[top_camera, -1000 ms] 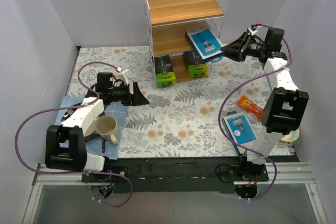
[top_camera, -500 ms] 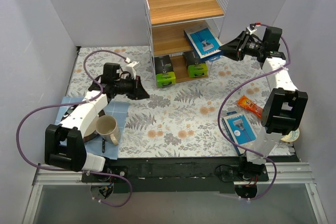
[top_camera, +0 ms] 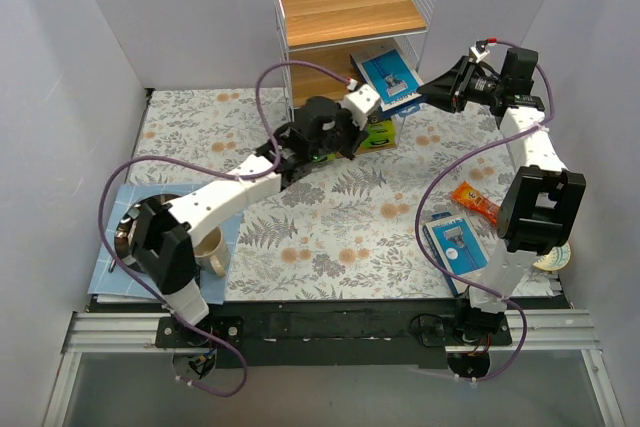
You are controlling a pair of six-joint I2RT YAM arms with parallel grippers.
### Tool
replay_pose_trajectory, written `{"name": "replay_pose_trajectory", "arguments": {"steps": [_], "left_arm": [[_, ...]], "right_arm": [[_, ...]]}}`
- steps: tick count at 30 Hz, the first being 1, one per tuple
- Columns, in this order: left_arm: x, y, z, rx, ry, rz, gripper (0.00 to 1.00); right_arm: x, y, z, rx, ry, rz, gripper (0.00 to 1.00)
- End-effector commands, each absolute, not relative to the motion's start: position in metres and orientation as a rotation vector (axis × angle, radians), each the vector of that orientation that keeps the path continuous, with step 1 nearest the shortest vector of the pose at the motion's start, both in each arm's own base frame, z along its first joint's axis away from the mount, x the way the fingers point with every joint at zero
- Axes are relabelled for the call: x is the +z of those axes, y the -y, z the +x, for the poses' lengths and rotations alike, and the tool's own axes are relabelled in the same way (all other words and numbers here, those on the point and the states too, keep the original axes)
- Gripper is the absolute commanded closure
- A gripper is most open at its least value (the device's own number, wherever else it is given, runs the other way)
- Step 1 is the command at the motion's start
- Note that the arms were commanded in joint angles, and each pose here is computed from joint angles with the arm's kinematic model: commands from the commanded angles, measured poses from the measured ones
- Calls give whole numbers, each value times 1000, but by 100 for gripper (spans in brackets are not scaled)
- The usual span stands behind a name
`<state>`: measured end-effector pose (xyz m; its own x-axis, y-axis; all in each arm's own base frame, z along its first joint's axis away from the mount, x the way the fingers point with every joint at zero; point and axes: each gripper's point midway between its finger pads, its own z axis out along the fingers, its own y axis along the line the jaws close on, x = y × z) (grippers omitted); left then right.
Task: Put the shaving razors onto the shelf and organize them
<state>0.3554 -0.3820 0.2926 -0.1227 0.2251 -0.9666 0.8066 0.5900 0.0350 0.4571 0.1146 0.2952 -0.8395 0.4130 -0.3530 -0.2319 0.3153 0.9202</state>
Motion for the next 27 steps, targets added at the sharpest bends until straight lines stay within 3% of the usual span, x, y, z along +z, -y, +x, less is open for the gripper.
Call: {"name": "replay_pose_trajectory", "arguments": {"steps": [1, 10, 27], "left_arm": [[305, 378, 399, -294, -1563, 615, 100], [343, 362, 440, -39, -1358, 376, 100], [337, 371, 471, -47, -1382, 278, 100]], "right_arm": [[308, -112, 469, 1519, -1997, 90, 55], [301, -113, 468, 1553, -2009, 115, 55], [289, -114, 466, 1570, -2034, 150, 51]]}}
